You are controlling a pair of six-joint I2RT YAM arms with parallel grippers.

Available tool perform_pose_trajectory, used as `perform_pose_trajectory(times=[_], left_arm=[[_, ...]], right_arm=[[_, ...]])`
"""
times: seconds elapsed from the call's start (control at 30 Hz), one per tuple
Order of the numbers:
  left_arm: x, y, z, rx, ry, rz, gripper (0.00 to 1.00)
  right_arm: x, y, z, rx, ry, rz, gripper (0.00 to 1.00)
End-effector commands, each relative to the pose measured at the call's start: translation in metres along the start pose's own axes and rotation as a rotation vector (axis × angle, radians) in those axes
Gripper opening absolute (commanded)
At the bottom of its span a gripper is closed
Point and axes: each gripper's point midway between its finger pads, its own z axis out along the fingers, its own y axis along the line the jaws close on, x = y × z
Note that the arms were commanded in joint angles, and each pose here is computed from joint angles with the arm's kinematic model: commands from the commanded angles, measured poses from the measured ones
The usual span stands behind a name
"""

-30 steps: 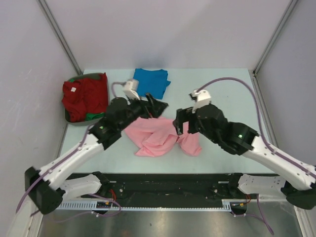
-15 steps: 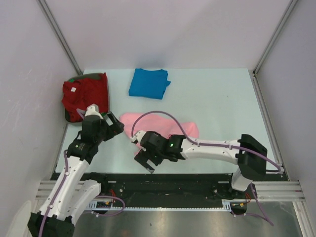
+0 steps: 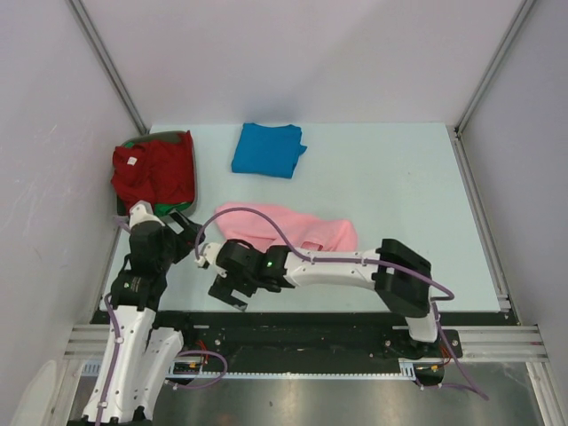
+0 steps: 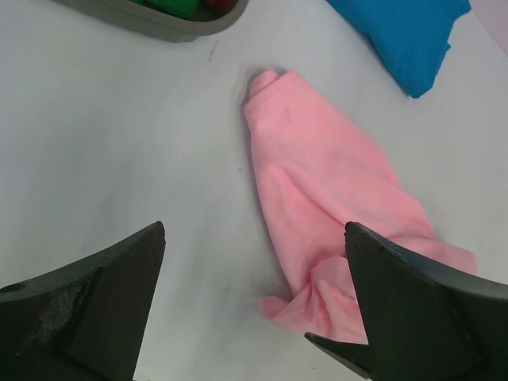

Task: Fold and stack the t-shirts
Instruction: Flatten the tshirt out

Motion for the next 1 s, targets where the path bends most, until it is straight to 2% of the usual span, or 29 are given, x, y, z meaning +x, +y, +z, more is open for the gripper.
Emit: perform_pose_trajectory(times=[0.0,0.27,0.53,0.7,0.8,0.9,0.97], left_arm=[[-0.012,0.007,-0.005,-0.041,-0.035,-0.043,1.00],[-0.009,0.003,0.000,-0.013,-0.015,-0.035,1.00],[-0.009,0.008,0.008,-0.023,-0.006,-0.044,1.00],[-0.009,0.010,0.010,-0.022,0.000,-0.047,1.00],[-0.008,0.011,0.011,-0.023,0.002,-0.049,1.00],[-0.008,0.012,0.012,-0.027,0.003,-0.050,1.00],[-0.009,0.012,0.012,-0.028,0.002,-0.051,1.00]], right_arm=[[-0.003,0.001,0.025,-0.002,0.026,-0.101,1.00],[-0.009,-0.019,0.049,-0.014,0.029,-0.099,1.00],[-0.017,-0.046,0.049,0.017,0.012,-0.086,1.00],[-0.010,-0.043,0.052,-0.018,0.030,-0.081,0.99],[-0.003,-0.042,0.054,-0.027,0.048,-0.076,0.92],[0.002,-0.039,0.055,-0.038,0.055,-0.072,0.82],[0.007,-0.039,0.055,-0.033,0.064,-0.072,0.79]])
